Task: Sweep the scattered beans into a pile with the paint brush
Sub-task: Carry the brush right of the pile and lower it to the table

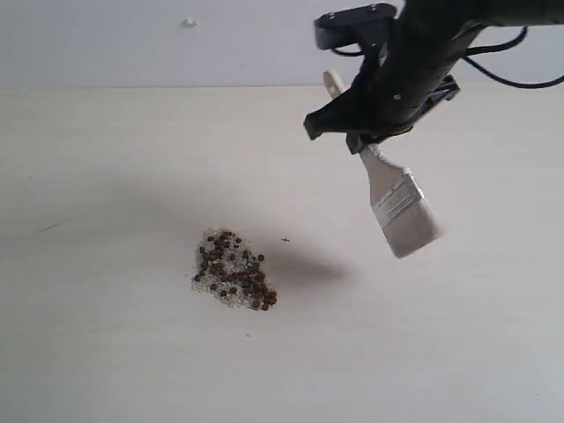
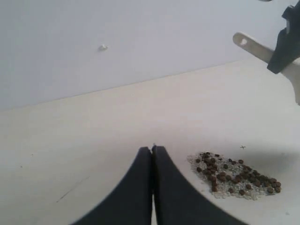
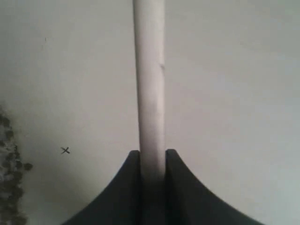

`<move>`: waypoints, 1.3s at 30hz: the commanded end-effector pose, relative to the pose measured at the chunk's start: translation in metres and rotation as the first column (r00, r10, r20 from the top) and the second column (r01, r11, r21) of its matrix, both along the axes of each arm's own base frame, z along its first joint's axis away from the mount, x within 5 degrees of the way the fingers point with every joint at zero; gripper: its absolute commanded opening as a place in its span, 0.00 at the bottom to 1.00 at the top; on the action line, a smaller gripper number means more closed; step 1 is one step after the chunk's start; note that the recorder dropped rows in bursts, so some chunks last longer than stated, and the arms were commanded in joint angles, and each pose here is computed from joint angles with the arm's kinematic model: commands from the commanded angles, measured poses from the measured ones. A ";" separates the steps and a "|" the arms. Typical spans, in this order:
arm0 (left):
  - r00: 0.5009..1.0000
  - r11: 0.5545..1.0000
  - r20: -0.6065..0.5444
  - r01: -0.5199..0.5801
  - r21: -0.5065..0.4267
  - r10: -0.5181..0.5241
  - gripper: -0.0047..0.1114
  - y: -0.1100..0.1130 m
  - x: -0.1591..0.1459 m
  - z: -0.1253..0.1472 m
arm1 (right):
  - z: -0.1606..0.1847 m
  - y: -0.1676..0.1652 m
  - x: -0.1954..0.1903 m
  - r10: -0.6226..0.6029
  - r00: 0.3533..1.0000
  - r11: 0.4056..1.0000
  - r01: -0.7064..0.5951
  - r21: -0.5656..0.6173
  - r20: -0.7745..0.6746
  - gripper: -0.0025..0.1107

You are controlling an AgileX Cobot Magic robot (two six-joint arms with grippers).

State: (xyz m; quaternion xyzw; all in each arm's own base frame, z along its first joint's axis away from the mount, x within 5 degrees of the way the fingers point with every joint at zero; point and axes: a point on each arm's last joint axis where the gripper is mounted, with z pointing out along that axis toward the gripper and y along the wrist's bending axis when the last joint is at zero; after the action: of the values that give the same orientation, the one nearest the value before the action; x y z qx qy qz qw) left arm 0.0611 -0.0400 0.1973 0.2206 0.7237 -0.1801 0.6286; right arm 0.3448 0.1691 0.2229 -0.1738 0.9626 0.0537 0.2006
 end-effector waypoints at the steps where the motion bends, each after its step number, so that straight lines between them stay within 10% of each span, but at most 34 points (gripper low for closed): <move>1: 1.000 1.000 0.004 -0.001 -0.003 0.001 0.04 0.000 0.000 0.001 | 0.010 -0.028 0.017 -0.115 0.993 0.967 0.118 0.225 -0.026 0.02; 18: 1.000 1.000 0.004 -0.001 -0.003 0.001 0.04 0.000 0.000 0.001 | -0.068 -0.035 -0.024 -0.144 0.962 0.888 0.229 0.399 -0.232 0.02; 29: 1.000 1.000 0.004 -0.001 -0.003 0.001 0.04 0.000 0.000 0.001 | -0.083 -0.039 -0.044 -0.066 0.968 0.735 0.211 0.645 -0.241 0.02; 39: 1.000 1.000 0.004 -0.001 -0.003 0.001 0.04 0.000 0.000 0.001 | -0.110 -0.052 -0.044 -0.113 0.938 0.799 0.281 0.531 -0.327 0.02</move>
State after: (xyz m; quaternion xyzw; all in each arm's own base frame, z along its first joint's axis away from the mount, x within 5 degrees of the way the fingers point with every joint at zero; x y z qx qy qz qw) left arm 0.0611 -0.0400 0.1973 0.2206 0.7237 -0.1801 0.6286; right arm 0.3014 0.1221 0.1243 -0.0116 0.9233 0.3628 0.1258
